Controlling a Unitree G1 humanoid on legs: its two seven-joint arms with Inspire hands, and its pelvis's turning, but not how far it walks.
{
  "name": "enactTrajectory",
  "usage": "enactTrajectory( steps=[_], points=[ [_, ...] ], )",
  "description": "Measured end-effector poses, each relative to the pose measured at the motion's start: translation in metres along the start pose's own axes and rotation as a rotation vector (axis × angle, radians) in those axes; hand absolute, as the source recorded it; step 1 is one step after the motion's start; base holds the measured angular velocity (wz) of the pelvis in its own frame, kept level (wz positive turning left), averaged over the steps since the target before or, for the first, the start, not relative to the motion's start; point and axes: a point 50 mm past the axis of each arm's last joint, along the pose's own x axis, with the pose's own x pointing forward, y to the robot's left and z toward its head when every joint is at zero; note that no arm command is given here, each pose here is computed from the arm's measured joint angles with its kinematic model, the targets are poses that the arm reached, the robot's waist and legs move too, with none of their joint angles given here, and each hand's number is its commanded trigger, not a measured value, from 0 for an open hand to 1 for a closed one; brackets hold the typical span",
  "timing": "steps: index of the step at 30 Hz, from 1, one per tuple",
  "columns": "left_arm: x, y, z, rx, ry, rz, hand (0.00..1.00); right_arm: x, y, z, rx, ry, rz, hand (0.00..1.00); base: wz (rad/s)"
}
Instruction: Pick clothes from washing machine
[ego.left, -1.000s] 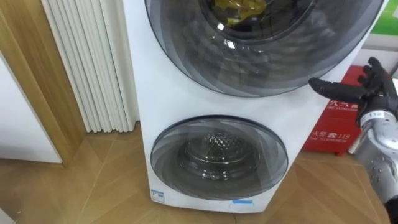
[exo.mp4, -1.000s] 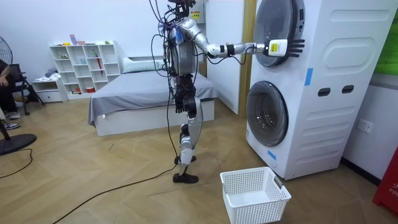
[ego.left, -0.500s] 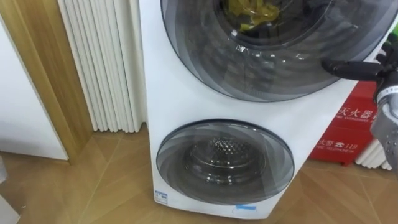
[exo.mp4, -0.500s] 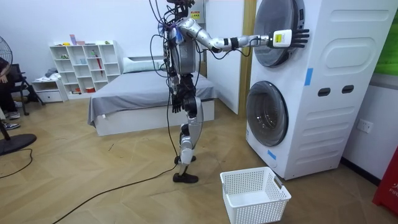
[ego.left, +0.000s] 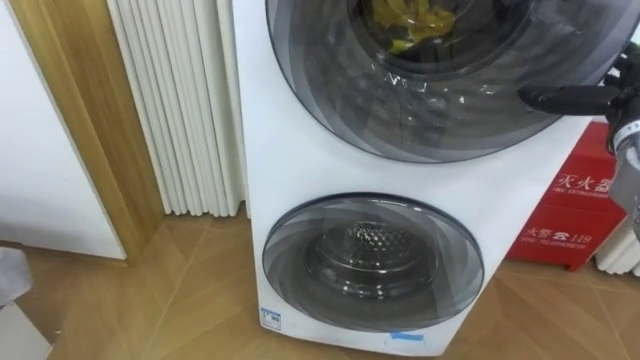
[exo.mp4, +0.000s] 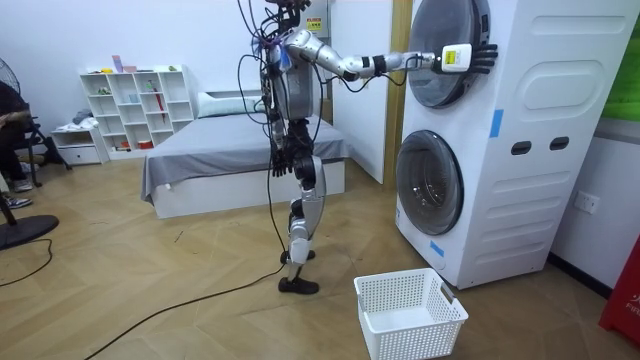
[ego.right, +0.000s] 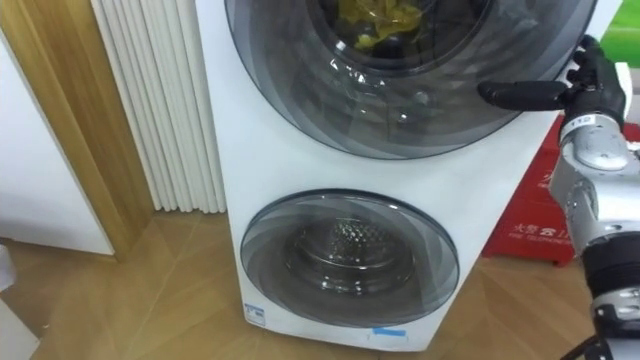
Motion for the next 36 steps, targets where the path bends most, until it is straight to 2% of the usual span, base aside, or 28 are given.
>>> enactTrajectory(
  steps=[16, 26, 36],
  points=[
    [0.000, 0.002, -0.001, 0.014, -0.018, -0.026, 0.00, 0.000, 0.007, 0.008, -0.078, -0.037, 0.029, 0.00, -0.05],
    [0.000, 0.001, 0.002, 0.013, -0.041, -0.035, 0.00, -0.005, 0.021, 0.019, -0.104, -0.090, 0.088, 0.00, -0.10],
    [0.000, 0.013, 0.003, 0.026, -0.035, -0.026, 0.00, -0.015, 0.024, 0.040, -0.249, -0.191, 0.141, 0.00, -0.08]
  ],
)
